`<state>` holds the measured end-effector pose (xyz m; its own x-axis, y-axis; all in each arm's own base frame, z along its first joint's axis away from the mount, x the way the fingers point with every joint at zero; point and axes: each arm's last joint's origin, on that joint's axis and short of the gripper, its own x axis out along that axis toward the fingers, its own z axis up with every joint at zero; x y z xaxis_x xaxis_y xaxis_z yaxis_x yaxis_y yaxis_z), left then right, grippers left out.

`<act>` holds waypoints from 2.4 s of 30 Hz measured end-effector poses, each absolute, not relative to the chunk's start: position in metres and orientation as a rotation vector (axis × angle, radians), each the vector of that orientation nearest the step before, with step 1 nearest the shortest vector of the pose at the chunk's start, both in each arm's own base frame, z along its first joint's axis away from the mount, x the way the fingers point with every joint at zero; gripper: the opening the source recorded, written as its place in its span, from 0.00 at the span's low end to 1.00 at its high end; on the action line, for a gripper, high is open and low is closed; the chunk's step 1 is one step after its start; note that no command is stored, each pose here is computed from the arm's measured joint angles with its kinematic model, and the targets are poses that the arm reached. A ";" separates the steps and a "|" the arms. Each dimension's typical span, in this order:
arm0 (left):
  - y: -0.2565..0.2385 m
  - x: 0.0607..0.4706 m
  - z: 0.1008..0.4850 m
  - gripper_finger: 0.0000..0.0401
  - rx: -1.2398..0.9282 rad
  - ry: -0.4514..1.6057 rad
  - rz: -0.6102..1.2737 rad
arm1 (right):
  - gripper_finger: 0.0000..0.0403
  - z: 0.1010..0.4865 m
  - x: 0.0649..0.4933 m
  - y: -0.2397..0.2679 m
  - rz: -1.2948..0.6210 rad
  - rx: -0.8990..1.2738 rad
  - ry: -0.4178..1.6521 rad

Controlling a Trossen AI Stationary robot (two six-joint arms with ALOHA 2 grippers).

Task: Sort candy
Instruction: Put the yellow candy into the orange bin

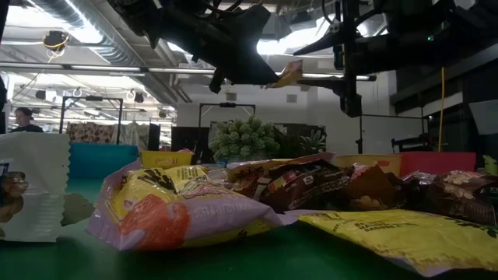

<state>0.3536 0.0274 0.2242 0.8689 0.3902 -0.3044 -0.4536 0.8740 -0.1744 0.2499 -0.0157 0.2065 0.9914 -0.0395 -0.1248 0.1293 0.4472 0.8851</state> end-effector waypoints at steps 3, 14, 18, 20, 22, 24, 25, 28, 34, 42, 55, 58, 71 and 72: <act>0.027 0.354 0.224 0.01 -0.245 0.265 0.446 | 0.48 0.207 0.250 -0.016 -0.101 1.100 0.084; 0.027 0.354 0.224 0.01 -0.245 0.265 0.444 | 0.13 0.207 0.250 -0.016 -0.112 1.095 0.082; 0.024 0.354 0.224 0.01 -0.244 0.265 0.438 | 0.02 0.207 0.250 -0.016 -0.123 1.091 0.075; 0.023 0.354 0.224 0.01 -0.241 0.266 0.435 | 0.02 0.207 0.250 -0.016 -0.121 1.077 0.075; 0.023 0.354 0.224 0.01 -0.237 0.267 0.434 | 0.03 0.207 0.250 -0.016 -0.121 1.072 0.076; 0.023 0.354 0.224 0.01 -0.236 0.267 0.434 | 0.02 0.207 0.250 -0.016 -0.121 1.072 0.076; 0.023 0.354 0.224 0.01 -0.229 0.269 0.433 | 0.01 0.207 0.250 -0.016 -0.121 1.070 0.076; 0.022 0.354 0.224 0.02 -0.194 0.277 0.422 | 0.01 0.207 0.250 -0.016 -0.121 1.066 0.076; 0.022 0.354 0.224 0.15 -0.174 0.281 0.419 | 0.01 0.207 0.250 -0.016 -0.120 1.049 0.077; 0.022 0.353 0.222 0.32 -0.163 0.312 0.418 | 0.00 0.215 0.246 -0.016 -0.112 1.000 0.053; 0.020 0.352 0.219 0.34 -0.157 0.349 0.420 | 0.00 0.247 0.203 -0.044 -0.229 0.966 -0.021; 0.017 0.352 0.218 0.34 -0.154 0.355 0.413 | 0.00 0.251 0.188 -0.053 -0.298 0.955 -0.020; 0.004 0.352 0.216 0.34 -0.144 0.376 0.376 | 0.00 0.233 0.135 -0.079 -0.697 0.929 0.176; 0.002 0.352 0.216 0.34 -0.143 0.376 0.372 | 0.00 0.230 0.133 -0.080 -0.719 0.936 0.195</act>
